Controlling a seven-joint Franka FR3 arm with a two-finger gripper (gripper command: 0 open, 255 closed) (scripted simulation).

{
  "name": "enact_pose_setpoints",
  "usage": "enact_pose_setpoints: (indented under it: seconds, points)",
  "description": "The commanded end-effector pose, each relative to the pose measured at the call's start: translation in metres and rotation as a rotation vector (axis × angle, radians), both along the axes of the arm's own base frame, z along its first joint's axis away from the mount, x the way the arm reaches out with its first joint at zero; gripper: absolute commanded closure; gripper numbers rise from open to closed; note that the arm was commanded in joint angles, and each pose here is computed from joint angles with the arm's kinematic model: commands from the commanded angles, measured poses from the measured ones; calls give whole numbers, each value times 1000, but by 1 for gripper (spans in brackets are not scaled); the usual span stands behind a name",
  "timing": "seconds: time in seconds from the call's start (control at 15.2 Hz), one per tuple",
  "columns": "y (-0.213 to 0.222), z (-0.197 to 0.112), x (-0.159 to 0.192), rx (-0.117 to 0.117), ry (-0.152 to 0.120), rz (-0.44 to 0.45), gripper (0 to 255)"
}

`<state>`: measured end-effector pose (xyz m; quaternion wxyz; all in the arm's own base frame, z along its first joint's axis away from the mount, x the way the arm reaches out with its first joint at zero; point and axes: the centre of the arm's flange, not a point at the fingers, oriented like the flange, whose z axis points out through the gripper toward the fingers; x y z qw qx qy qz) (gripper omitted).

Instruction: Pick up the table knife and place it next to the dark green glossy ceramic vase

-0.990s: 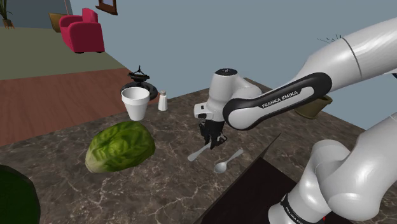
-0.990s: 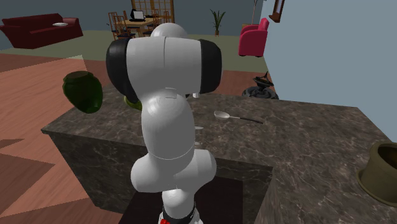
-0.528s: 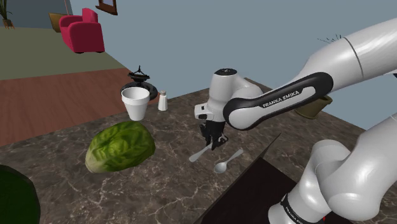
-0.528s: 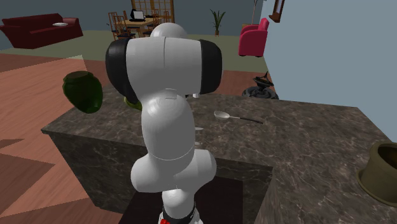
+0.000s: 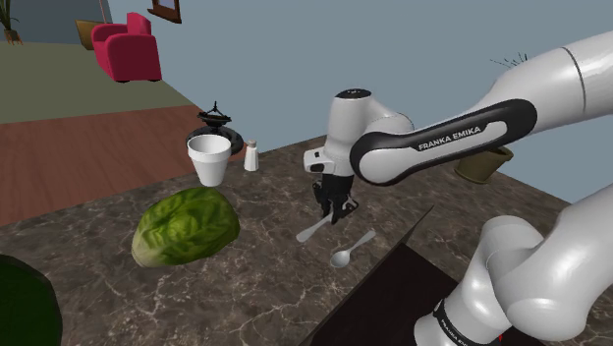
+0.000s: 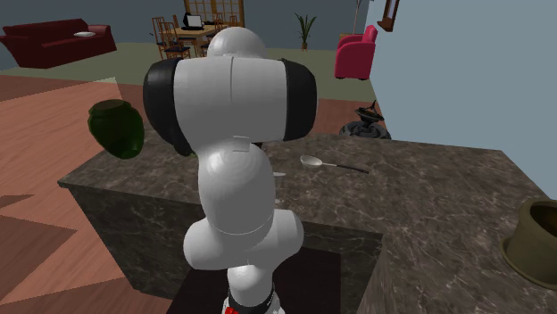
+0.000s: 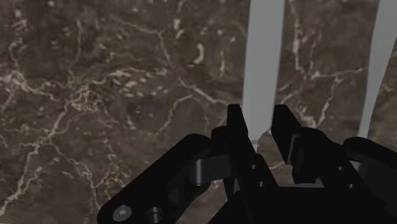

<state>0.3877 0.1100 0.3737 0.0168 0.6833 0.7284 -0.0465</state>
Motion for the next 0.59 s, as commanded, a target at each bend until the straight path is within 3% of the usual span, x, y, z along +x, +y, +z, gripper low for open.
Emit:
enact_pose_setpoints:
  seconds: [0.0,0.53]
  points:
    - [0,10,0,0,1,0,255]
    - [0,52,0,0,1,0,255]
